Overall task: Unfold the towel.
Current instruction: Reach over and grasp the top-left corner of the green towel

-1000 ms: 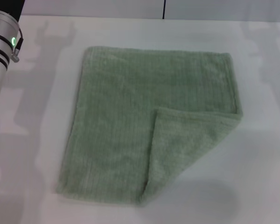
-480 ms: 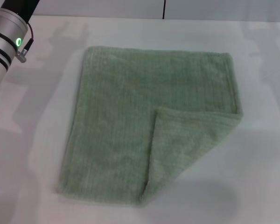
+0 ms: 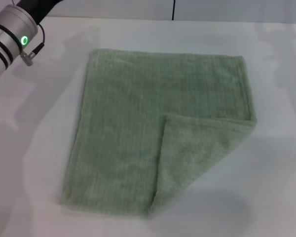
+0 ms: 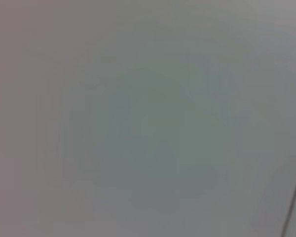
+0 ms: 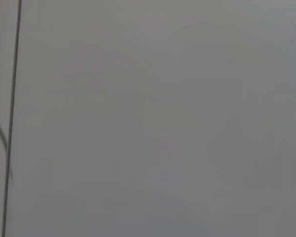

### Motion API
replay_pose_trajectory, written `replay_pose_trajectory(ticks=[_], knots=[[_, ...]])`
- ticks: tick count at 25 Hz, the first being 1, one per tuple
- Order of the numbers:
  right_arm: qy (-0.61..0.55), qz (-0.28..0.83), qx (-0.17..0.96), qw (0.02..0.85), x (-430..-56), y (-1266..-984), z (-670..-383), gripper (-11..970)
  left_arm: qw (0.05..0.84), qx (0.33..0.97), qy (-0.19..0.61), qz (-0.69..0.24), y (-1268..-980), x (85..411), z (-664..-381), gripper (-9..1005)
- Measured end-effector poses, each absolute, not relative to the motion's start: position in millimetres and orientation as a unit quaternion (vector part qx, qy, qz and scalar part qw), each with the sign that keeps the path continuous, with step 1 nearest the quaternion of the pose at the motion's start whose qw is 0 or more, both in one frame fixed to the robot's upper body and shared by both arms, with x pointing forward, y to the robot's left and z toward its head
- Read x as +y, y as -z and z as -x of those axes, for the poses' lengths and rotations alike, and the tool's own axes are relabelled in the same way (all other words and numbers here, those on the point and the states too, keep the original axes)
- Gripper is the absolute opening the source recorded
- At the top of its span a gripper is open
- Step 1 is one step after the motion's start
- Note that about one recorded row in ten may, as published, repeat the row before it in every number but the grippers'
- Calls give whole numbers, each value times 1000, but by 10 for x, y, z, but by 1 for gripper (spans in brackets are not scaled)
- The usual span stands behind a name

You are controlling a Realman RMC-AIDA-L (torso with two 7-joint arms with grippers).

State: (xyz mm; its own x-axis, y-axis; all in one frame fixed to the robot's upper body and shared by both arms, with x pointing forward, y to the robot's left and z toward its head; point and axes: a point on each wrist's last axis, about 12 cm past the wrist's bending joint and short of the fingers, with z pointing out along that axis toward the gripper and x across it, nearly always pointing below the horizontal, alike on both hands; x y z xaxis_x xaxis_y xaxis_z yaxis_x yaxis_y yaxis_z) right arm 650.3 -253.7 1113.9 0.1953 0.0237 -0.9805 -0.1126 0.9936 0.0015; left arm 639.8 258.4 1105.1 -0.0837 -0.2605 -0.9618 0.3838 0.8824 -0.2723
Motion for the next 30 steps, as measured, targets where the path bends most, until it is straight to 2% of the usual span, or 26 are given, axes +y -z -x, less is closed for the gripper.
replay_pose_trajectory(ticks=[4,9,18,24,30], knots=[[-44,35,633,772,-2537,-11139,-6503,652,656,711,247,-49,-11078,2520,-6419,222],[-43,35,633,772,-2546,-11136,-6499,653,615,744,255,-62,-11076,2478,-6433,6],[-41,32,634,772,-2573,-11125,-6489,653,560,779,261,-101,-11067,2391,-6419,-2],[-41,35,639,767,-2554,-11120,-6506,652,521,804,236,-164,-11116,2312,-6435,-2],[-41,42,649,758,-2534,-11100,-6523,653,490,828,201,-183,-11102,2345,-6476,-2]])
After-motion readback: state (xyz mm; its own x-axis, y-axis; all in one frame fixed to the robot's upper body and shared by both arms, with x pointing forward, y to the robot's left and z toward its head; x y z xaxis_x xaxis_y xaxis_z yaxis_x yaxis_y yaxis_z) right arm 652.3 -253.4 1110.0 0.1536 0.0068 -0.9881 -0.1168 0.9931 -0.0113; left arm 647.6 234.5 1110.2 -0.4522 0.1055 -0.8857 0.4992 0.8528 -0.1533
